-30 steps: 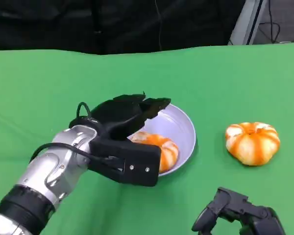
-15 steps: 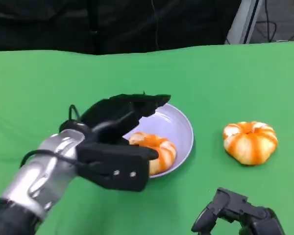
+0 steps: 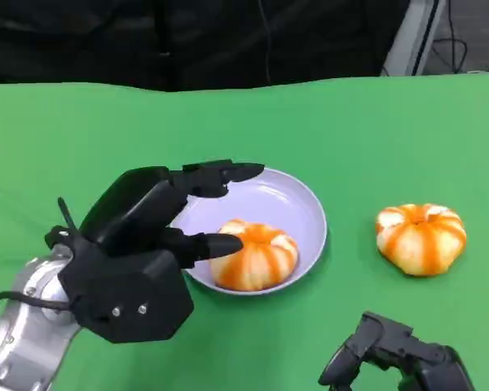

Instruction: Grasp the bread from the table and place it into the plate.

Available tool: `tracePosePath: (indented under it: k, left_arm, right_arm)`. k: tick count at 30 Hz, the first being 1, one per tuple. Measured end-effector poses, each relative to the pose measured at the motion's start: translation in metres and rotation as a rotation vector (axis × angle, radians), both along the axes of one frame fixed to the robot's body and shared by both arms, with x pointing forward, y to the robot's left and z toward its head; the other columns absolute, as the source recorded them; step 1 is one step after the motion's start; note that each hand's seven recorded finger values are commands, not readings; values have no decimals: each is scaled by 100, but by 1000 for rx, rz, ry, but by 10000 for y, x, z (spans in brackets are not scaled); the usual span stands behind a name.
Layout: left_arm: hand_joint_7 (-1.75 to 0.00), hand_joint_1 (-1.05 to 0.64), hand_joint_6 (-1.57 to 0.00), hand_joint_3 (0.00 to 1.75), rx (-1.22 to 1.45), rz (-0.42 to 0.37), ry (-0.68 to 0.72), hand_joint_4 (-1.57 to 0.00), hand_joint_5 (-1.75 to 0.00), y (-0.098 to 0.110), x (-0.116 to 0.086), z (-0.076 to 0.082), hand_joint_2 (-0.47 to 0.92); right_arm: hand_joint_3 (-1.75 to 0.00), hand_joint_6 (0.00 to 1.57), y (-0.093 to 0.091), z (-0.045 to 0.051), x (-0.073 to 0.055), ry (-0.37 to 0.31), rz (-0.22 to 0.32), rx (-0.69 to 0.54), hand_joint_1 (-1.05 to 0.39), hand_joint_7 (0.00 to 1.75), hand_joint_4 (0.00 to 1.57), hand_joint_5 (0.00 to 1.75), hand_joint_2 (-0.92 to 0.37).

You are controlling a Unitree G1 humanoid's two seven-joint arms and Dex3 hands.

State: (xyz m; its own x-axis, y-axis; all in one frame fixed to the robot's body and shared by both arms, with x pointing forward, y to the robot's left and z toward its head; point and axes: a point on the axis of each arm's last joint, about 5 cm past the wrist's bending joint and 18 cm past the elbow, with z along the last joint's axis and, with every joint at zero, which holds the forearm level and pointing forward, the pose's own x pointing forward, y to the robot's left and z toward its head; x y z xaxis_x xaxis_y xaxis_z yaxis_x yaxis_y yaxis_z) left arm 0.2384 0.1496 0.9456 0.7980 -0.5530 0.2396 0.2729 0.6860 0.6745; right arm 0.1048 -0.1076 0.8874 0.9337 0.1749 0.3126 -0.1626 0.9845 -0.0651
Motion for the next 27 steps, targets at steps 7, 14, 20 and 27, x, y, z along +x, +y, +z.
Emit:
tracePosePath:
  k: [7, 14, 20, 27]
  left_arm:
    - [-150, 10, -81, 141, -457, 104, 90, -84, -167, 397, -635, -269, 45]
    - [-160, 10, -84, 155, -569, 113, 97, -95, -174, 432, -894, -314, 37]
    - [-164, 7, -78, 152, -627, 172, 172, -94, -175, 448, -1061, -418, 38]
    - [-169, 2, -73, 126, -684, 221, 229, -89, -175, 428, -1175, -508, 47]
  right_arm:
    - [-140, 82, 11, 7, 13, 4, 0, 2, -6, 128, 76, 157, -27]
    - [-139, 82, 8, 0, -9, 14, -4, 8, -8, 127, 76, 157, -28]
    - [-139, 83, -3, 6, 1, 8, -4, 5, -6, 126, 76, 156, -28]
    - [-137, 83, -41, 1, -9, 12, -9, -5, -8, 126, 77, 155, -28]
